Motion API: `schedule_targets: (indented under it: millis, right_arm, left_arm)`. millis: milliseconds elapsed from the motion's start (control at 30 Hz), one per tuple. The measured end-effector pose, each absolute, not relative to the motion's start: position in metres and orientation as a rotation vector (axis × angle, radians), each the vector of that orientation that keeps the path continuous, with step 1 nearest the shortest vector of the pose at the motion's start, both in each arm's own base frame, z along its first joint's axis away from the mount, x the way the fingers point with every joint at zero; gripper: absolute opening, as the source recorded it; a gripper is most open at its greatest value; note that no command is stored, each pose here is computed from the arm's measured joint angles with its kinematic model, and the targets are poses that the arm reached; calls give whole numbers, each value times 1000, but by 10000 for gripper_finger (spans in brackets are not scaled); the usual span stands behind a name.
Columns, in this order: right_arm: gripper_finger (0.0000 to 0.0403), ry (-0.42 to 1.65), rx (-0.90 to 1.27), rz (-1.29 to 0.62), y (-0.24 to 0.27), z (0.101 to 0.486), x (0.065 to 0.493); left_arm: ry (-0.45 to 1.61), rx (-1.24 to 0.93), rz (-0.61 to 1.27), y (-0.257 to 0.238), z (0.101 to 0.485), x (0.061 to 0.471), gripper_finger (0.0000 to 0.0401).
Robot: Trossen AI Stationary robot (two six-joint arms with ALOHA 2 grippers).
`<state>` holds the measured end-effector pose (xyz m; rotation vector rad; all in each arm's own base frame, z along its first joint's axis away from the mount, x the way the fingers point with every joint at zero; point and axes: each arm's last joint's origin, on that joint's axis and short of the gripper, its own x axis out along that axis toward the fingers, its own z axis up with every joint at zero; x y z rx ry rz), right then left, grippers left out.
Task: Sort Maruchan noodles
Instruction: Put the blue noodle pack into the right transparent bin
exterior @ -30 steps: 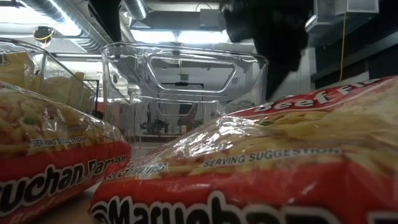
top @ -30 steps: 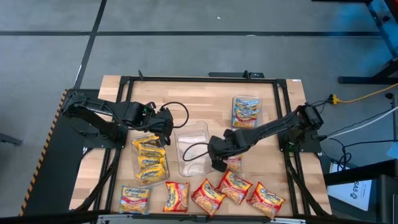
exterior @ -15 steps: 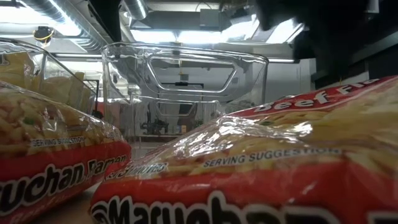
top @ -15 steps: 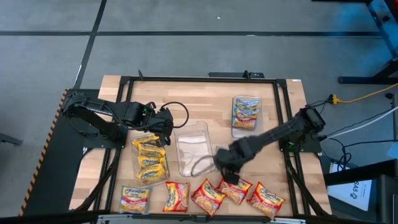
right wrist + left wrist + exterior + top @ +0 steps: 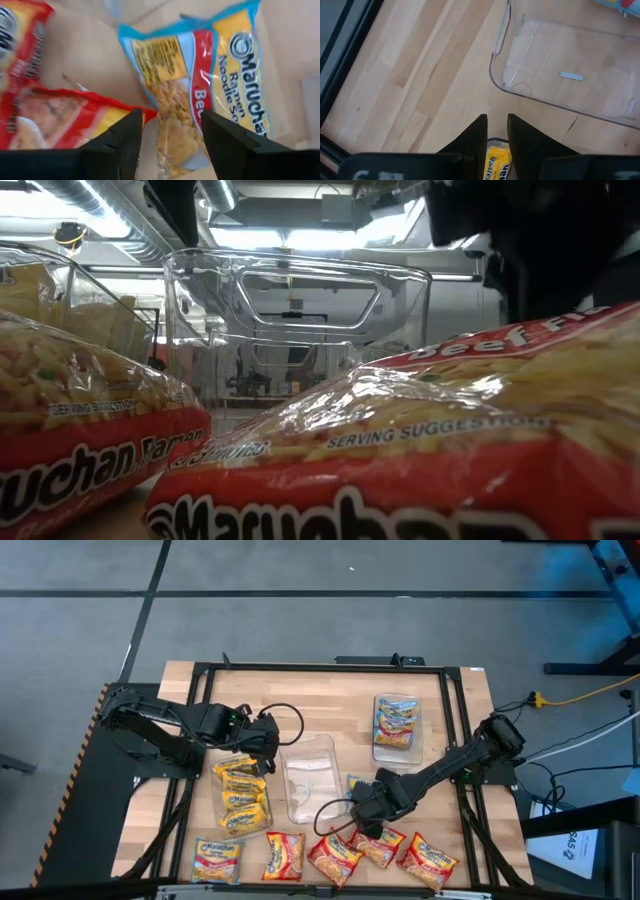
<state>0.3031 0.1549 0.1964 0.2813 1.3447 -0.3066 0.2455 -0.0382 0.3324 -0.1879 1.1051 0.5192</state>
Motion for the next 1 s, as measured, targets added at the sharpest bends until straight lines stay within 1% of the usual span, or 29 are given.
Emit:
schedule_targets:
  millis: [133, 333, 433, 567, 600, 633, 733, 867, 1000]
  right_arm:
    - [187, 1360, 283, -352, 150, 181, 299]
    - [141, 1366, 289, -358, 148, 175, 297]
    - [103, 1373, 314, -361, 149, 175, 296]
    - [30, 1376, 337, -351, 150, 178, 298]
    - [17, 1374, 340, -347, 151, 179, 299]
    - [12, 1372, 342, -343, 151, 180, 299]
    - [18, 1362, 348, -337, 152, 183, 302]
    - [7, 1351, 346, -336, 153, 188, 304]
    - [5, 1371, 322, -363, 152, 193, 302]
  left_arm:
    - [1104, -187, 517, -39, 332, 245, 69]
    - [1104, -183, 511, -41, 332, 245, 69]
    - [1103, -177, 506, -43, 332, 245, 69]
    - [1102, -174, 503, -44, 332, 245, 69]
    - [1102, -175, 503, -44, 332, 245, 69]
    - [1102, -174, 503, -44, 332, 245, 69]
    - [1097, -175, 504, -44, 333, 245, 69]
    - [1077, -184, 498, -44, 333, 247, 69]
    - [1072, -185, 497, -44, 333, 248, 69]
